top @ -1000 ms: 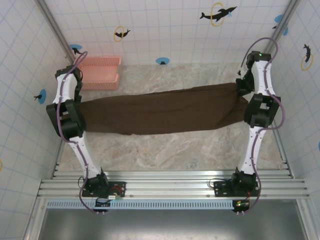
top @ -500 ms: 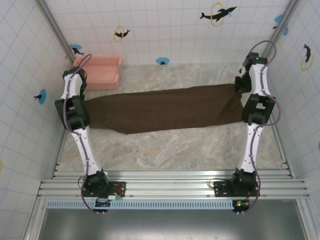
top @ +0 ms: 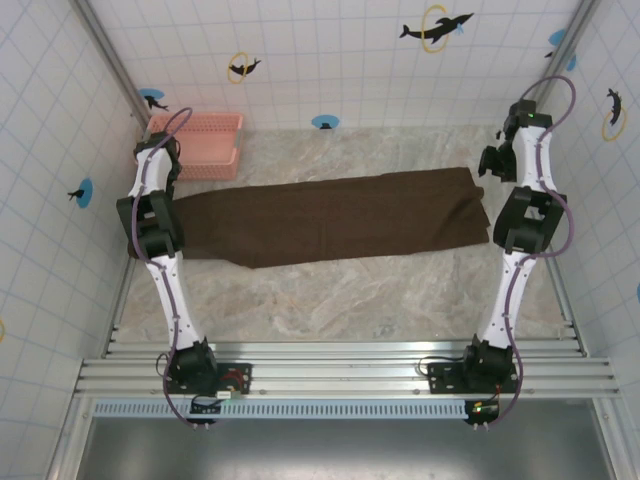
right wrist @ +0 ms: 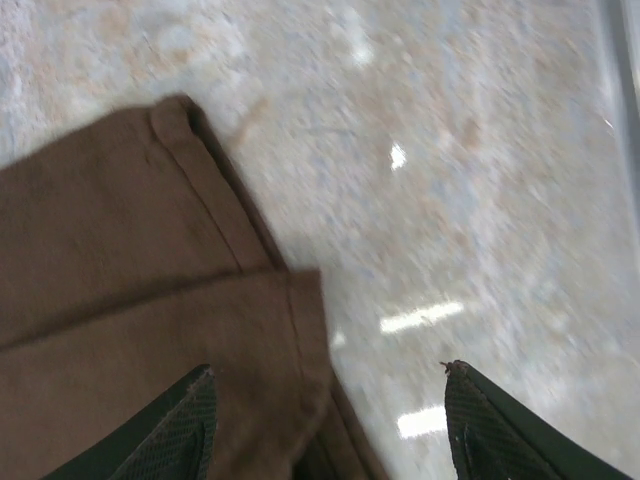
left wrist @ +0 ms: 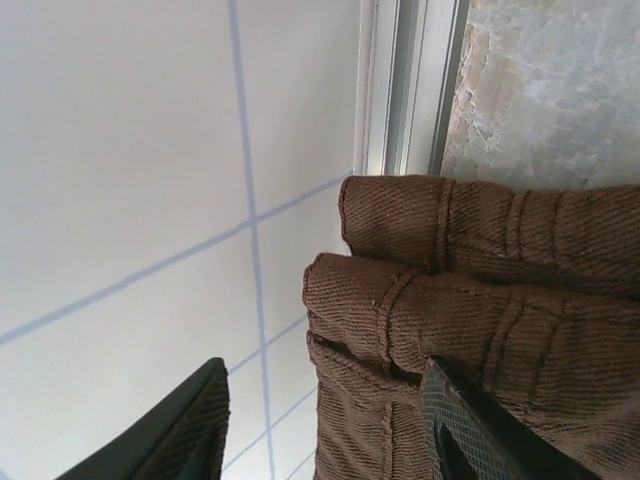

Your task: Roll up the long pants

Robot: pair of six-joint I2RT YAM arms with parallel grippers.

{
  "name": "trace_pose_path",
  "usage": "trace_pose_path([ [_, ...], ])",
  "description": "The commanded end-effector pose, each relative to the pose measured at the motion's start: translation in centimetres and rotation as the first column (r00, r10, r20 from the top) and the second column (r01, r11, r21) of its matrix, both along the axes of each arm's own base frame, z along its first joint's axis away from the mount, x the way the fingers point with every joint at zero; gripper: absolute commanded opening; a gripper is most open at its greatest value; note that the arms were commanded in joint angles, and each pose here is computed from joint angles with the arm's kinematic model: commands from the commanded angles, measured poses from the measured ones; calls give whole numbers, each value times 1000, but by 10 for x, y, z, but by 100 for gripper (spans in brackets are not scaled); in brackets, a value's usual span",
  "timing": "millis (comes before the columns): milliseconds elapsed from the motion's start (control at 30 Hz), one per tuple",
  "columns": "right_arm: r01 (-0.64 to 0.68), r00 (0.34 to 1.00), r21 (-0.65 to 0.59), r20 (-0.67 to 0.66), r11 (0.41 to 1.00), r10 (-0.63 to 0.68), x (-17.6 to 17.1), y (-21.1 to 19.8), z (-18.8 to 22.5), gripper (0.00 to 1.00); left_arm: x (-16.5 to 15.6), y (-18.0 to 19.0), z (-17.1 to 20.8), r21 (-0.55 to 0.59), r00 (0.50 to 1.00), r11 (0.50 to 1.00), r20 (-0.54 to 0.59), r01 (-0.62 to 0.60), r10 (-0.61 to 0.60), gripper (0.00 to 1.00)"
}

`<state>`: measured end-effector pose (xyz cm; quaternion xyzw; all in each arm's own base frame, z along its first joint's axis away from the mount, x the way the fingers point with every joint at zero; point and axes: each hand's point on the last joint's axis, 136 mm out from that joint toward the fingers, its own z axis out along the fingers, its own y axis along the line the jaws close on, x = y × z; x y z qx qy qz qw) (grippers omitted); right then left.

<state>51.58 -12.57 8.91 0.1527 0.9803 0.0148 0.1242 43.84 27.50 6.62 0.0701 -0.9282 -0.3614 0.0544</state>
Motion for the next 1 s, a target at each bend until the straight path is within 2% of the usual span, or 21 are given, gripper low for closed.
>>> trace_pose_path([
  [0,-30,999,34,-13,999,31,-18,12,18,62,0,-2,6,-5,1000,1000,8,16,-16,50],
  [233,-8,998,124,-61,992,15,-13,26,-28,59,-5,-6,-2,-21,999,999,-25,29,-30,49],
  [667,43,998,142,-59,989,-35,14,32,-67,55,-15,-11,-6,-25,995,998,-82,52,-54,48],
  [800,46,998,137,-47,990,-40,18,32,-67,39,-17,-13,-8,-28,994,998,-91,54,-56,48],
  [967,42,999,124,13,991,-44,29,32,-49,9,-17,-14,-9,-34,994,998,-93,55,-58,47],
])
